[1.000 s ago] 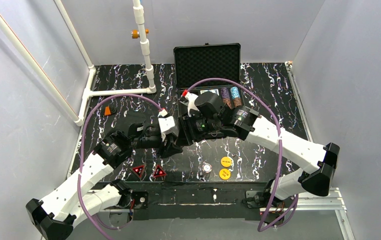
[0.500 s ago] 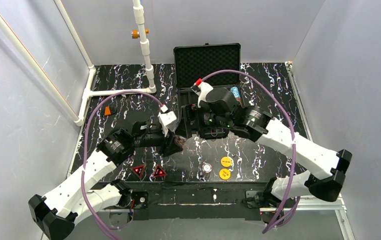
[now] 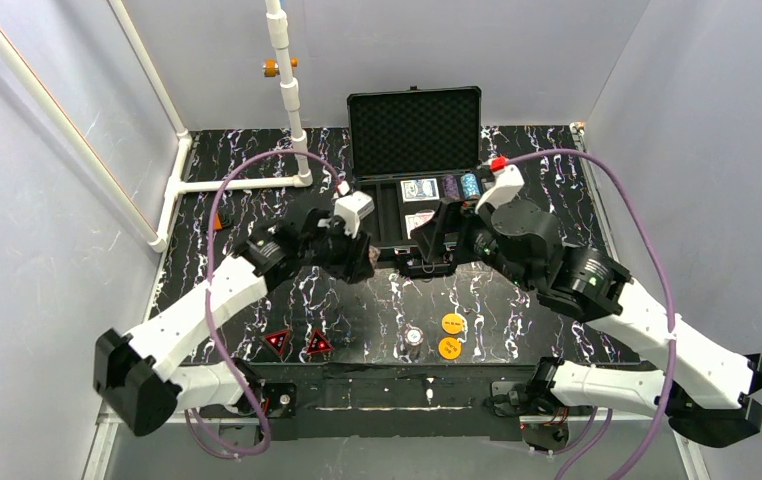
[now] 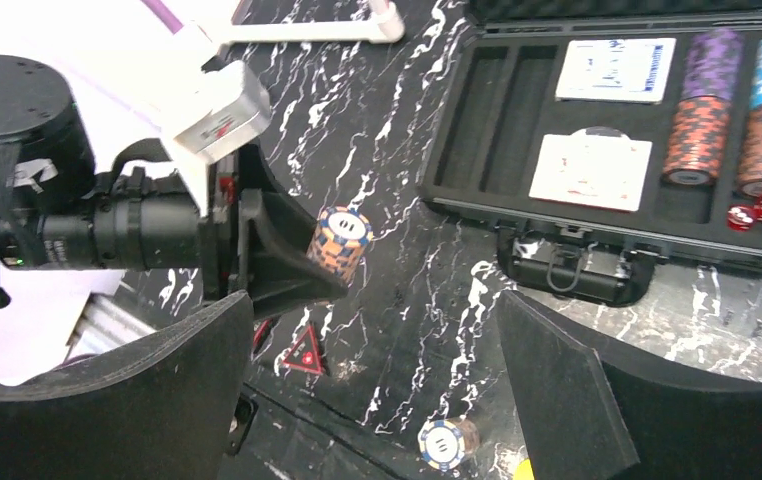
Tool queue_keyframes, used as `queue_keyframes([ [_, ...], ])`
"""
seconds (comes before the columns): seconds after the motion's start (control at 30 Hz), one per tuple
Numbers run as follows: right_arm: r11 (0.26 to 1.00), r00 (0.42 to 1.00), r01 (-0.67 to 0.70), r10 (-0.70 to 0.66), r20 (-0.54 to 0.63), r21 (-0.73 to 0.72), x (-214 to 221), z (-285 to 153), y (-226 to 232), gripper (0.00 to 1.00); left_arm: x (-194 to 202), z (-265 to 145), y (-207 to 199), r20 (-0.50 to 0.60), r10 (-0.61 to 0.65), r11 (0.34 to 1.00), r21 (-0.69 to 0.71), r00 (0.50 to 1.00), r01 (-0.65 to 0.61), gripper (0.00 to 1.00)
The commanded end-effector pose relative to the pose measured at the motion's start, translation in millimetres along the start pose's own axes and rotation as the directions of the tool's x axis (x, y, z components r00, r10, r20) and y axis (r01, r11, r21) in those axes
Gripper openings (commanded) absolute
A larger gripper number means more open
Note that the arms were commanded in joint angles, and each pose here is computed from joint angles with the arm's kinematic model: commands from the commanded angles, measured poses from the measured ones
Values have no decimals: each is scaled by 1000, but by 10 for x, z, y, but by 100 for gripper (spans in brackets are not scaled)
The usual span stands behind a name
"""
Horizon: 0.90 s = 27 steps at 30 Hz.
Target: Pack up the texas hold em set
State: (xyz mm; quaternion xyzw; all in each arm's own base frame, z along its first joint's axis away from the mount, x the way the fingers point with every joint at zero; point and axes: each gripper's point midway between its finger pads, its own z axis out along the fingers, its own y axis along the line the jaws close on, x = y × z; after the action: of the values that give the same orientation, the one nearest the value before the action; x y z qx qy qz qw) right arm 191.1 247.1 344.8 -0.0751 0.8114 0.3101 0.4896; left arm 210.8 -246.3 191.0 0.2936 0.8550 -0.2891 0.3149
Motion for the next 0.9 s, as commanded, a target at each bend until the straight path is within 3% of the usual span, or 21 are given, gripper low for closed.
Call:
queue_keyframes([
  [0.0,995,989,-64,53,139,73,-249,-65,-164,98,-319,137,244,31,-95,982,-161,995,99,0],
  [0.5,988,993,-77,63,104,131,-55,-135,-368,98,-909,770,956,35,-240,846,-483,970,226,0],
  [0.87,984,993,-83,67,102,159,5,-203,-479,98,-996,1153,1521,45,-377,761,-555,925,337,0],
])
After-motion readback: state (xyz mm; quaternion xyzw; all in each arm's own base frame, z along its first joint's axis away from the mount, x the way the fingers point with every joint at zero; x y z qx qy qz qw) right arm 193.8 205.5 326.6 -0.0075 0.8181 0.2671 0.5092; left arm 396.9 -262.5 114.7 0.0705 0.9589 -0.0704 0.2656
